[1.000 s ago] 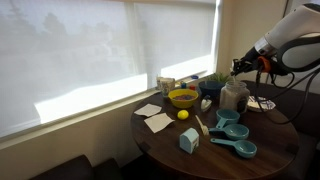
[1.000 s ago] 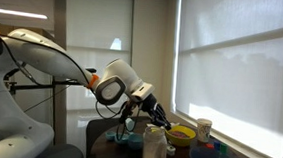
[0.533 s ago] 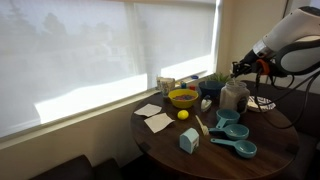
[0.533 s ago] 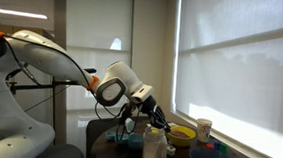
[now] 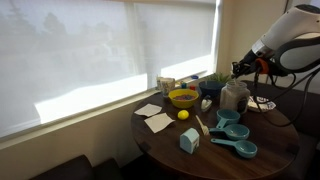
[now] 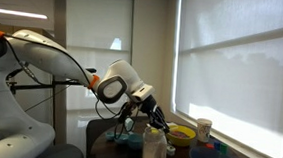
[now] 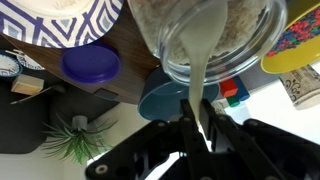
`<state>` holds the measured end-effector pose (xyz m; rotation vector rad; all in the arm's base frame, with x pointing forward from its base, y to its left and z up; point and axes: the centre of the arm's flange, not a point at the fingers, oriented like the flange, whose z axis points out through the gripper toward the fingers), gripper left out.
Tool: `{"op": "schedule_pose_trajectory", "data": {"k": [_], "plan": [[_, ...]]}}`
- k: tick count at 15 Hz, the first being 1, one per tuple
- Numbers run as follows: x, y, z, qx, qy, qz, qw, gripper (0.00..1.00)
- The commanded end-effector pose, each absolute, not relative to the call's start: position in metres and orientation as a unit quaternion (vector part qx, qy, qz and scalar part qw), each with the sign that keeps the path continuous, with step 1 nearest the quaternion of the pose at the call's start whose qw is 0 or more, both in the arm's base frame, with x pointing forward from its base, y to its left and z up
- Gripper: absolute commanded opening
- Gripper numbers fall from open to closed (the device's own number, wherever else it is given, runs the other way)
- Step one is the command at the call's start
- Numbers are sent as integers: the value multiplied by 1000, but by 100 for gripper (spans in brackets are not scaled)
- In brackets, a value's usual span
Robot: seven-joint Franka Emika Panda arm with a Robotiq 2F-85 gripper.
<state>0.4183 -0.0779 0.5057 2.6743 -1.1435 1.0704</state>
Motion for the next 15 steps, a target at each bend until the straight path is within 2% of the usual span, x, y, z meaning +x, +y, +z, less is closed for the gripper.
{"op": "schedule_pose_trajectory", "data": {"k": [1, 15], "plan": [[422, -77, 500, 865, -394, 309, 28, 3], [425, -90, 505, 847, -473, 241, 37, 3]]}}
